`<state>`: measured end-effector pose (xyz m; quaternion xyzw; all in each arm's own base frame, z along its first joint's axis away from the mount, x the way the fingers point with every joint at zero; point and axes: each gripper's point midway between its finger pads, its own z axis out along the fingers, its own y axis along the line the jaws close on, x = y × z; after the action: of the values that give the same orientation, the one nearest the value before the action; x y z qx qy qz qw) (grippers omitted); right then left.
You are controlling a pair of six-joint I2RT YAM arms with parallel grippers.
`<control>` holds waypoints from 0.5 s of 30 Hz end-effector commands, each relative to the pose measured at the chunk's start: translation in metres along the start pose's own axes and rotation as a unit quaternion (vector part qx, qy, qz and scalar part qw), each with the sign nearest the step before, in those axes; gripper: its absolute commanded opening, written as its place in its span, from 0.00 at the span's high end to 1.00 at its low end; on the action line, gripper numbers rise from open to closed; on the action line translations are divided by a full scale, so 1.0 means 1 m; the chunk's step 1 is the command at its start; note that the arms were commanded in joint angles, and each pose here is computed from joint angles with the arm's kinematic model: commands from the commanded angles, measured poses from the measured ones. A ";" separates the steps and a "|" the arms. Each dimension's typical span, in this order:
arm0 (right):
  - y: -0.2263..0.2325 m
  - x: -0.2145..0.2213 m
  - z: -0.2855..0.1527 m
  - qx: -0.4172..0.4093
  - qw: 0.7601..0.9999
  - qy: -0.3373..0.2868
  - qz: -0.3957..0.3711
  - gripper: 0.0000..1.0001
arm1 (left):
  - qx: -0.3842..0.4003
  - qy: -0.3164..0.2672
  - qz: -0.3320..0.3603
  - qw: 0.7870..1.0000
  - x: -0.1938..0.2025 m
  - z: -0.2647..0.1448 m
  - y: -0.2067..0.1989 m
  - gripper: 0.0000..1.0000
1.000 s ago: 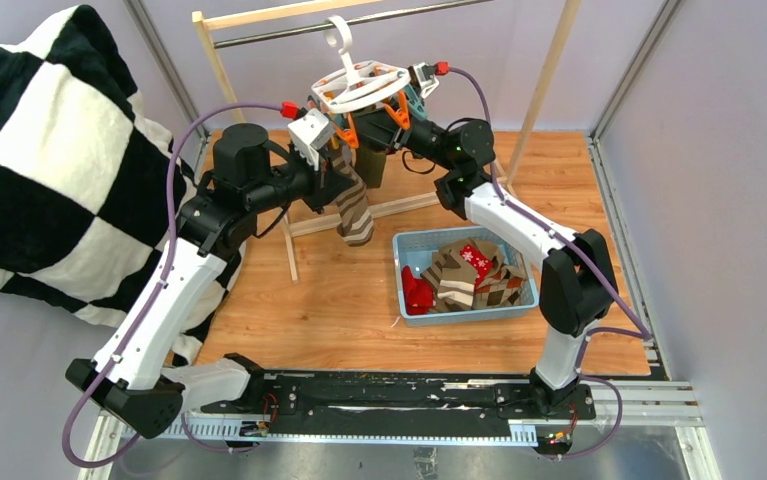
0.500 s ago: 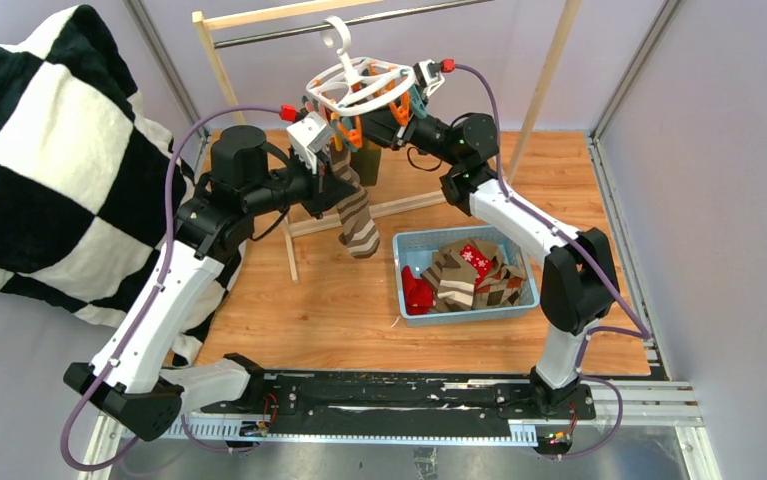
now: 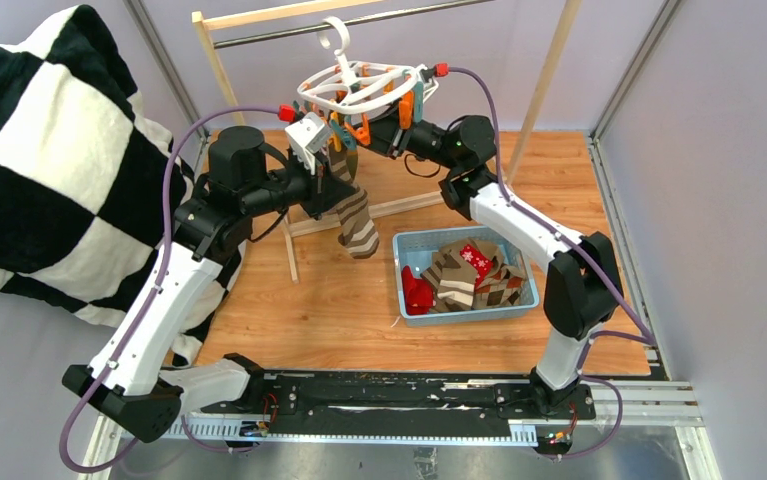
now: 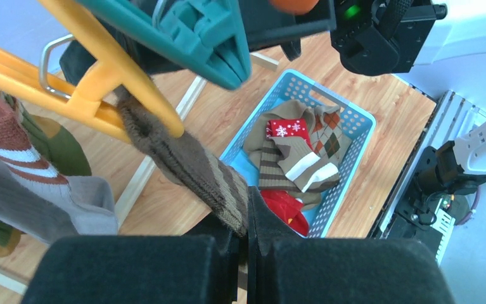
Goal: Remove the socks clipped to the hanger
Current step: Remove the sock from the hanger.
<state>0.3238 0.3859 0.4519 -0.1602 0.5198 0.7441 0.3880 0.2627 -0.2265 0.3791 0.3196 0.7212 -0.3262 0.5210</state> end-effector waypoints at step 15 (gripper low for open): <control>0.054 0.002 0.020 -0.142 0.989 0.038 -0.001 0.32 | 0.030 -0.017 -0.003 0.999 -0.016 -0.016 -0.019 1.00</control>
<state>0.3054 0.3964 0.4794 -0.2106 0.4626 0.7791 0.3669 0.2592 -0.2266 0.3833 0.3201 0.7185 -0.3313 0.5211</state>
